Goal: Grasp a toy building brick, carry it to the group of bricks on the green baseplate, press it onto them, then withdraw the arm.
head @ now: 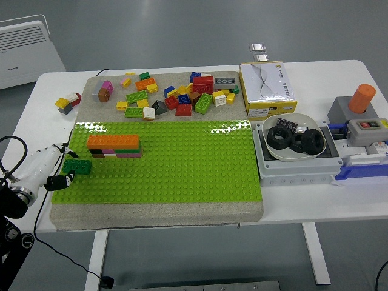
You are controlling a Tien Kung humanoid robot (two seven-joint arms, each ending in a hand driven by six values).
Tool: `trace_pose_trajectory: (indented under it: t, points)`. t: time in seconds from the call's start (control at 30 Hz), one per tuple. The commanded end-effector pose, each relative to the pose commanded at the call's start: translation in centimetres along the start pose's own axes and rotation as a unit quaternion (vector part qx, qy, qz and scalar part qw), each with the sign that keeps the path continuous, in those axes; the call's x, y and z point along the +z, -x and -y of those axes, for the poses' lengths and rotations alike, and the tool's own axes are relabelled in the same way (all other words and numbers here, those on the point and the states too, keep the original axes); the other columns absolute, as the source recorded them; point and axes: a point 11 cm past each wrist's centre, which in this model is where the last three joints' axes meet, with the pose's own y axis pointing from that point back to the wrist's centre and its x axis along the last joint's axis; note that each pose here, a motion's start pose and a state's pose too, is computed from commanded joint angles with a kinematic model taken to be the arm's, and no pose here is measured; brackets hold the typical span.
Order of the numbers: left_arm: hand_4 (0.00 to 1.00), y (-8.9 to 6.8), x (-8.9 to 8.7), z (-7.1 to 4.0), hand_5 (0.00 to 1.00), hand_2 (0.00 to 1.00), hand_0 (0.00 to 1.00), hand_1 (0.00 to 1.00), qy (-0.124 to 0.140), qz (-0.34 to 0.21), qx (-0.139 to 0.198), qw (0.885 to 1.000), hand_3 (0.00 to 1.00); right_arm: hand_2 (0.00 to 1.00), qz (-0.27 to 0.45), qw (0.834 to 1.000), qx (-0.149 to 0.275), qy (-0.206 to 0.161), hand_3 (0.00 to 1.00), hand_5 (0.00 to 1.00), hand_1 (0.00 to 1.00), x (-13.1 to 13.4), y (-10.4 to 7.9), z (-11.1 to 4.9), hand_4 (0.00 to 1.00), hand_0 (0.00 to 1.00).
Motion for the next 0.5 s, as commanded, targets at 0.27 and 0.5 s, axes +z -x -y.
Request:
trace_pose_trajectory:
  t: [0.27,0.5]
  points:
    - [0.625,0.02,0.19,0.51,0.002,0.984,0.960,0.944,0.001,0.015,-0.009,1.000,0.706,0.649,0.000,1.000,0.002,0.000,0.753,0.998,0.667,-0.10,-0.18,0.00,0.873,0.669]
    - [0.629,-0.02,0.19,0.84,0.002,0.986,0.961,0.944,0.001,0.019,-0.012,1.000,0.710,0.649,0.000,1.000,0.003,0.000,0.753,0.998,0.665,-0.23,-0.26,-0.02,0.873,0.669]
